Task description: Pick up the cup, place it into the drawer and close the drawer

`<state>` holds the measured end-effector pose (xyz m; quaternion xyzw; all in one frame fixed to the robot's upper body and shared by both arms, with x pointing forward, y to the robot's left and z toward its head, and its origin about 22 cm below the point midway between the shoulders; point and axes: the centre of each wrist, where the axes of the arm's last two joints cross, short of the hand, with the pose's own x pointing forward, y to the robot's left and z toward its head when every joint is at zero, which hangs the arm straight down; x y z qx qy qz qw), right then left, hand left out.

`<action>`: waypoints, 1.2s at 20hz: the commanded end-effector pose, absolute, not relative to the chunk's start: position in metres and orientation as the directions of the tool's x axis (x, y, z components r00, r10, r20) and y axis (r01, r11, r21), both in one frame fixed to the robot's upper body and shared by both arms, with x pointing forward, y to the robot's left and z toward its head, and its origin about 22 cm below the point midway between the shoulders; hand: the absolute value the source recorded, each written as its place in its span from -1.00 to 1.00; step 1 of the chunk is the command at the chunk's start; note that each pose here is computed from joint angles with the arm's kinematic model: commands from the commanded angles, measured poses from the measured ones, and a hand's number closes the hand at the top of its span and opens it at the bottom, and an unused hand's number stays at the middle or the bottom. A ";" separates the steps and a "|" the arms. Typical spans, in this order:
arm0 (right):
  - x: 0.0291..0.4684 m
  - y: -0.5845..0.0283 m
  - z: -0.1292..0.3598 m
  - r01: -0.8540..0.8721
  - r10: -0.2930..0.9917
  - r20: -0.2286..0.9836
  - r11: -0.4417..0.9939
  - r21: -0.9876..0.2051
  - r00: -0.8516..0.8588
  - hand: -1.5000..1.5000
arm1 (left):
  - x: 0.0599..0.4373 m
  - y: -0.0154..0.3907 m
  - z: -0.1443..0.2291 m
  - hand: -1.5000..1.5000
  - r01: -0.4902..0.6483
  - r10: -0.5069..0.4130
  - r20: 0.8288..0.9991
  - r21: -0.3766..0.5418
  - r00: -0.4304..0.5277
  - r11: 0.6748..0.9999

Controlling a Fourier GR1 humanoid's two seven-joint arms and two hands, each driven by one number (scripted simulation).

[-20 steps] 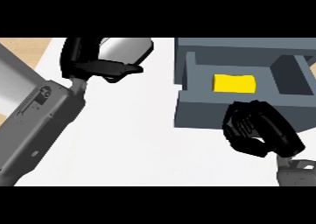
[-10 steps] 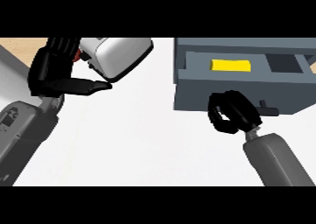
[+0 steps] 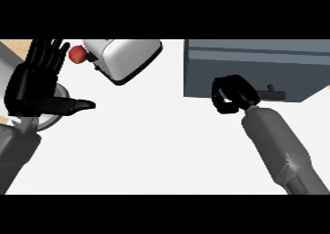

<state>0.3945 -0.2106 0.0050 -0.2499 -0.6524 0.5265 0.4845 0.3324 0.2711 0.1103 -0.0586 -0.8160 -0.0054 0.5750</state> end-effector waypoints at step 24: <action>0.432 -0.289 0.051 -0.180 0.808 0.512 0.480 -0.859 -0.292 1.00 | 0.323 0.262 0.085 -1.00 0.223 0.166 0.937 -0.099 -0.306 0.970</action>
